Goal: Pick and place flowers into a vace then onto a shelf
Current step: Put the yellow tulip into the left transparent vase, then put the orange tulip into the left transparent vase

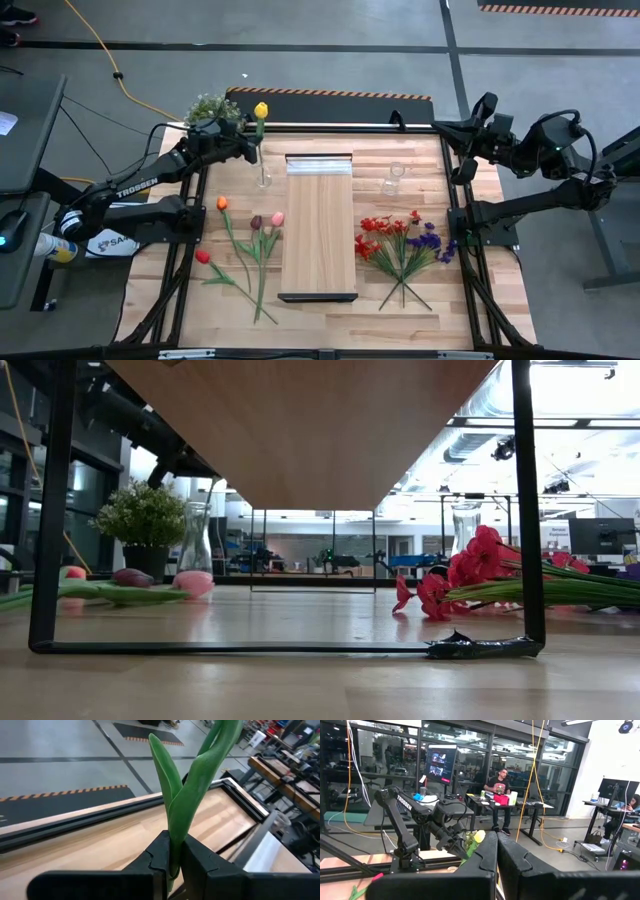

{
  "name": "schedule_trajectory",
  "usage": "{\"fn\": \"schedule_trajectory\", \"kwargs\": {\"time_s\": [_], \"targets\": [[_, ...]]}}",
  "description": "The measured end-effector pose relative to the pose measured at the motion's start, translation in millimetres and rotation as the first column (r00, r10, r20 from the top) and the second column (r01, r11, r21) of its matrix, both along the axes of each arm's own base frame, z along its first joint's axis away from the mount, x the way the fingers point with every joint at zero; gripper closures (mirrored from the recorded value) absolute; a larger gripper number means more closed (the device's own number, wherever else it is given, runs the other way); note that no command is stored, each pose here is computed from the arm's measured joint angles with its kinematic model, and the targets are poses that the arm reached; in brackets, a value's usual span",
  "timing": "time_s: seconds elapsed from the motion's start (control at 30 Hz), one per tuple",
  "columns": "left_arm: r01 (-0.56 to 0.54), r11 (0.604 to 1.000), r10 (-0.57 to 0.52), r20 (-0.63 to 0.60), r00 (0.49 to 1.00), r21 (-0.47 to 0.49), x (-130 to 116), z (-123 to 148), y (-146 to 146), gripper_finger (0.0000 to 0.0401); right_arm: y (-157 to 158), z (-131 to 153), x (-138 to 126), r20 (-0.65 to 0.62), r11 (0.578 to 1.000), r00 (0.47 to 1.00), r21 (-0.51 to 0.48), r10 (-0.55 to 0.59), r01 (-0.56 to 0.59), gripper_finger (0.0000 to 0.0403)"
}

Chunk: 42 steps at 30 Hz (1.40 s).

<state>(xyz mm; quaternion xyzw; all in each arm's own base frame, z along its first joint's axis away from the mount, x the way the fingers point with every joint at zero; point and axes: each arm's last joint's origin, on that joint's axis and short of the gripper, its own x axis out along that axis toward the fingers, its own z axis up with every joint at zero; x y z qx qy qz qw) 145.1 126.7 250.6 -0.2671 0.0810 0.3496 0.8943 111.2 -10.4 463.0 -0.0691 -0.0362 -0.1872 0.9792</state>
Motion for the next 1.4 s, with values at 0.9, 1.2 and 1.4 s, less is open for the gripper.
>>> {"fn": "schedule_trajectory", "kwargs": {"time_s": [0.9,1.2,1.4], "targets": [[0.118,0.993,-0.119,0.042,0.992,0.02,-25,16,-27,0.0177,0,0,0,-0.001,1.0,1.0,-0.004,-0.001,0.001,0.0402],[0.16,0.981,-0.174,0.147,0.974,0.106,-45,34,-46,0.0185,0,0,0,-0.001,1.0,1.0,-0.004,-0.001,0.001,0.0402],[0.288,0.956,-0.292,0.322,0.901,0.063,-60,46,-66,0.0186,0,0,0,-0.001,1.0,1.0,-0.004,-0.001,0.001,0.0402]]}}
